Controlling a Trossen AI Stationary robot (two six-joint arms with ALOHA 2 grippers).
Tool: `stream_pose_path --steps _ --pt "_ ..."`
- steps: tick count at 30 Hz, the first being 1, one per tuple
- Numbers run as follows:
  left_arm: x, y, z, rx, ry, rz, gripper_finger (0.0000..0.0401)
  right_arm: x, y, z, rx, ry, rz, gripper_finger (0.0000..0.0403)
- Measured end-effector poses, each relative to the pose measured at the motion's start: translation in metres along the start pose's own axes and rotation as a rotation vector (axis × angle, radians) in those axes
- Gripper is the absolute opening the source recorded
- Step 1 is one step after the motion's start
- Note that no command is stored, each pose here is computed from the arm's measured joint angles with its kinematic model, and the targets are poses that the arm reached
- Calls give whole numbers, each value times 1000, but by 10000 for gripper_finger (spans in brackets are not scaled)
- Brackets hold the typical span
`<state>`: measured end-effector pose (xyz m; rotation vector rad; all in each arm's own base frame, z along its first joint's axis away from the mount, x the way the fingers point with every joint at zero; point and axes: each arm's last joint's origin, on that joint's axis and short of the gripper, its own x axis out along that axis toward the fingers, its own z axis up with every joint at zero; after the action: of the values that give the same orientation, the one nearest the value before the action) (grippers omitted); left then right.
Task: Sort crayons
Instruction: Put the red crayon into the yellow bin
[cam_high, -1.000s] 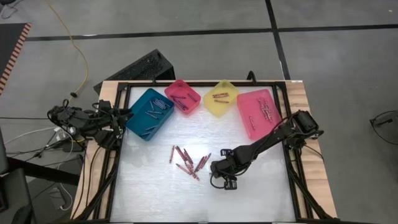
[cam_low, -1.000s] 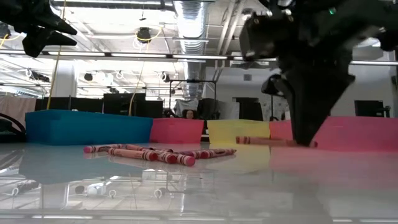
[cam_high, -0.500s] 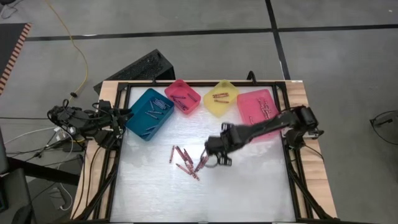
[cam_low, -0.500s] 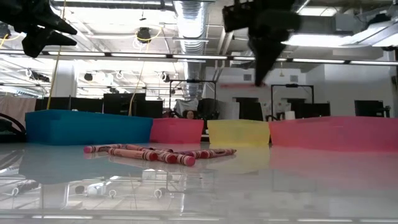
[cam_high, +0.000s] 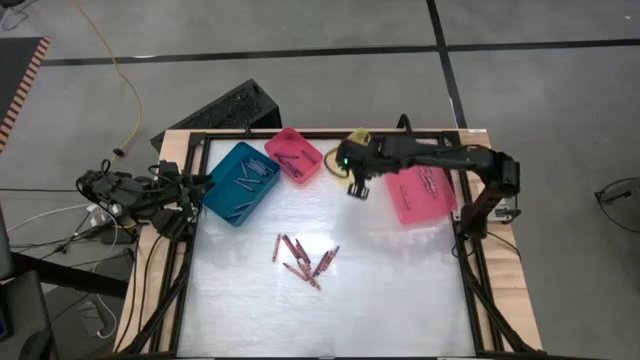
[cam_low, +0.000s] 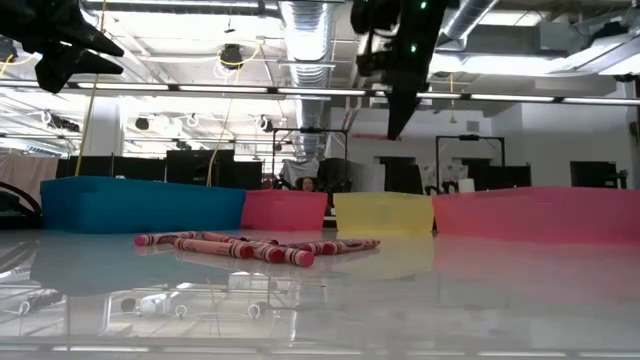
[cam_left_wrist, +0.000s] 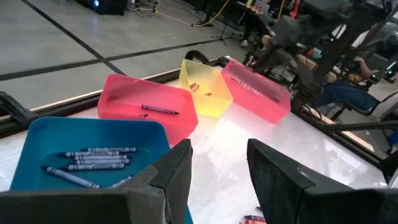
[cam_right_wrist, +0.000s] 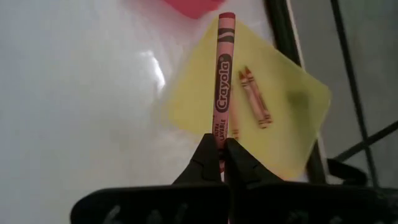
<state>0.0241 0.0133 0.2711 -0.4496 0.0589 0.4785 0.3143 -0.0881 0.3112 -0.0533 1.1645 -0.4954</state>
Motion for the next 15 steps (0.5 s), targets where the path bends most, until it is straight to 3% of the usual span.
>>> stream_pose_path --steps 3,8,15 --pt "0 0 0 0 0 0 145 13 -18 2 -48 12 -15 0" --pt "0 0 0 3 2 2 145 40 -48 2 -117 21 80 0" --pt "0 1 -1 12 1 15 145 73 -81 -1 -126 34 134 0"
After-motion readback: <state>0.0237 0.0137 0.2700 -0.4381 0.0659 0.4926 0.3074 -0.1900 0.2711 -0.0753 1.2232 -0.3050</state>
